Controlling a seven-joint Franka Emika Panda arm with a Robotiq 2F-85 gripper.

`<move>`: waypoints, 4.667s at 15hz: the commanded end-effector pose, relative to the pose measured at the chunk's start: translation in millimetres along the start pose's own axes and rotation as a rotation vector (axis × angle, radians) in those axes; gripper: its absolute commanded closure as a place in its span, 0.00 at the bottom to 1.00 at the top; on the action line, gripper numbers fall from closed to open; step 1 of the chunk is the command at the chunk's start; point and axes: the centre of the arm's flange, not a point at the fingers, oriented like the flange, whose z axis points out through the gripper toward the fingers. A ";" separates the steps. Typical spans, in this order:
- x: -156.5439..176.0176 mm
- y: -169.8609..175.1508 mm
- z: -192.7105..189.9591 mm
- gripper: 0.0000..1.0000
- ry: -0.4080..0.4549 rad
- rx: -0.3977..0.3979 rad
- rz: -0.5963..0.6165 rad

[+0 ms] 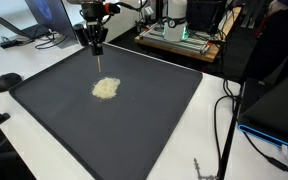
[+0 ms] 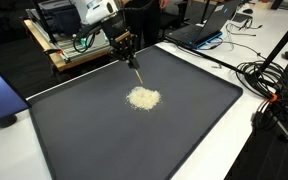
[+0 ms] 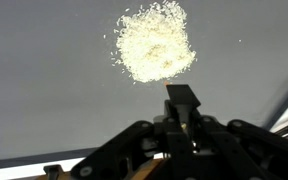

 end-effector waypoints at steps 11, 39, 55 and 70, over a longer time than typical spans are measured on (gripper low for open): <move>-54.6 -83.2 -5.4 0.97 0.103 -0.265 -0.209; 7.2 -124.0 -16.4 0.97 0.095 -0.327 -0.322; 114.3 -117.9 -54.0 0.97 -0.121 -0.329 -0.366; 90.1 -62.9 9.7 0.97 -0.374 -0.082 -0.255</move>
